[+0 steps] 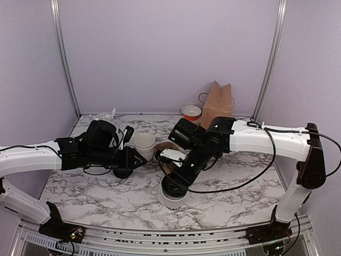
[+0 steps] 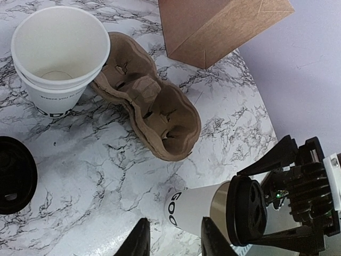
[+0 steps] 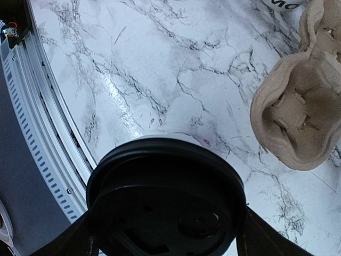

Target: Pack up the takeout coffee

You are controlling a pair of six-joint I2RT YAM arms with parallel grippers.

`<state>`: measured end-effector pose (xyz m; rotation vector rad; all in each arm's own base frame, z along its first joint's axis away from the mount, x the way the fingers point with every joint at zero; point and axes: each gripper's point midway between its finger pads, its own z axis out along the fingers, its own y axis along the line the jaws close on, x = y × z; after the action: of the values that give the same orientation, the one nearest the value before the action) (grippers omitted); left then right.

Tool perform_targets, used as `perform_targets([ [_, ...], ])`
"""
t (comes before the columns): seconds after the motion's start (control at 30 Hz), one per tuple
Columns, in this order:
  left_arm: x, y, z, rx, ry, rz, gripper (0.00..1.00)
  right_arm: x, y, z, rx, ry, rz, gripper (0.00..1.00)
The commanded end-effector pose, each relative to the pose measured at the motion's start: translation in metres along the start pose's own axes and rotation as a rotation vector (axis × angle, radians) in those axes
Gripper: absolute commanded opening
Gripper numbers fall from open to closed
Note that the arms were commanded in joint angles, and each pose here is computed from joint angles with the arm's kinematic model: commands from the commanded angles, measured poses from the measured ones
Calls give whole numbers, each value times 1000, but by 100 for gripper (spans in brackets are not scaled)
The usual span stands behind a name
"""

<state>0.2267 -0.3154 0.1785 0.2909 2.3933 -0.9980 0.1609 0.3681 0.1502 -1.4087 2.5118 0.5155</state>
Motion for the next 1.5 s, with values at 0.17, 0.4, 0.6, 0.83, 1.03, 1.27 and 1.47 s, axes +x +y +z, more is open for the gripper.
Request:
perform_targets([
  [0.17, 4, 0, 6, 31, -15, -7, 34, 0, 7, -4, -8, 65, -21, 82],
  [0.4, 10, 5, 10, 44, -20, -33, 34, 6, 6, 5, -7, 125, -28, 82],
  [0.6, 12, 5, 14, 59, -16, -45, 34, 3, 6, 7, -5, 140, -31, 82],
  [0.83, 15, 4, 18, 72, 0, -50, 34, 1, 8, 7, -12, 143, -21, 82],
  [1.03, 15, 1, 18, 85, 2, -50, 34, 0, 8, 8, -13, 148, -19, 81],
  [1.27, 18, 2, 19, 91, 3, -61, 34, -5, 10, 4, -9, 137, -15, 81],
  [1.47, 18, 2, 17, 95, 2, -62, 34, -6, 11, 6, -6, 141, -17, 81],
])
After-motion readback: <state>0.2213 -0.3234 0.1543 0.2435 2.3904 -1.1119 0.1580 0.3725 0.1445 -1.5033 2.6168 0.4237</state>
